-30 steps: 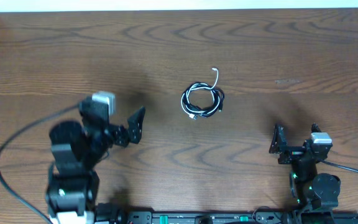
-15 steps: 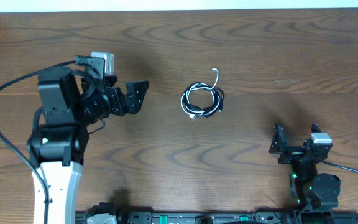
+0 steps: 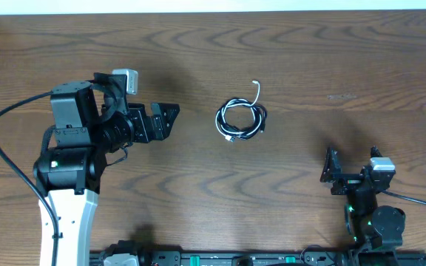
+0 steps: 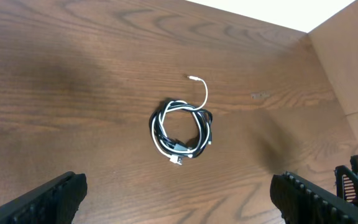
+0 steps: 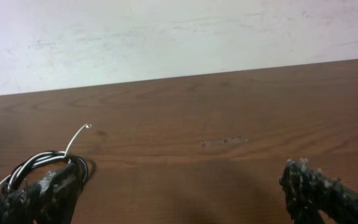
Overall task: Untangle cables
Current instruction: 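Raise the left arm and move its gripper above the cable coil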
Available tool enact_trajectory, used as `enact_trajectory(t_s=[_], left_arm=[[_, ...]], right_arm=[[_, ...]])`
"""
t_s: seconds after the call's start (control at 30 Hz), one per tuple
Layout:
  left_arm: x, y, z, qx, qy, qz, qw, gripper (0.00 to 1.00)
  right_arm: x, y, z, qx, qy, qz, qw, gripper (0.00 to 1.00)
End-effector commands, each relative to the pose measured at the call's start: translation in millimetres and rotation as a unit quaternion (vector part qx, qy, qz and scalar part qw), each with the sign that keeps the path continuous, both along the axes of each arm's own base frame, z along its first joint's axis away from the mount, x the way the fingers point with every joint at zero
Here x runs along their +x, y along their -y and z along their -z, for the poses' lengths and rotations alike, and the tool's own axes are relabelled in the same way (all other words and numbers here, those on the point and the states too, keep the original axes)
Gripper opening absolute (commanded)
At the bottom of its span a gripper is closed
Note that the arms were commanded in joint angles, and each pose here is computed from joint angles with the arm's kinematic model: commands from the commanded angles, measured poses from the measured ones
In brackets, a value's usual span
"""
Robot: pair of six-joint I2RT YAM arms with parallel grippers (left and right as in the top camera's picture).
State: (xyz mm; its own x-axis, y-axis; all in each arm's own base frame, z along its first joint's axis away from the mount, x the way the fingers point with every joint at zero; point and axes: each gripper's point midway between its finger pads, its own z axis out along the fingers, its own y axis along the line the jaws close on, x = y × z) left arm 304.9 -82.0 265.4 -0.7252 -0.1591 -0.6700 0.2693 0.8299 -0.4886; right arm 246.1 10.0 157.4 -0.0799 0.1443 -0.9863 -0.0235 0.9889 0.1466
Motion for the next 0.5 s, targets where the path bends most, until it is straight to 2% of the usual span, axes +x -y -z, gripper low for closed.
enact_trajectory(t_s=[0.0,0.47], left_arm=[[1.4,1.1,-8.8,-0.007,0.014,0.002,1.0,0.99],[9.2,19.9,1.3,-0.024,-0.013,0.013,1.0,0.99]], right_arm=[[-0.1,0.5,0.9,0.004,0.0,0.001,1.0,0.99],[-0.1,0.5,0.9,0.004,0.0,0.001,1.0,0.99]])
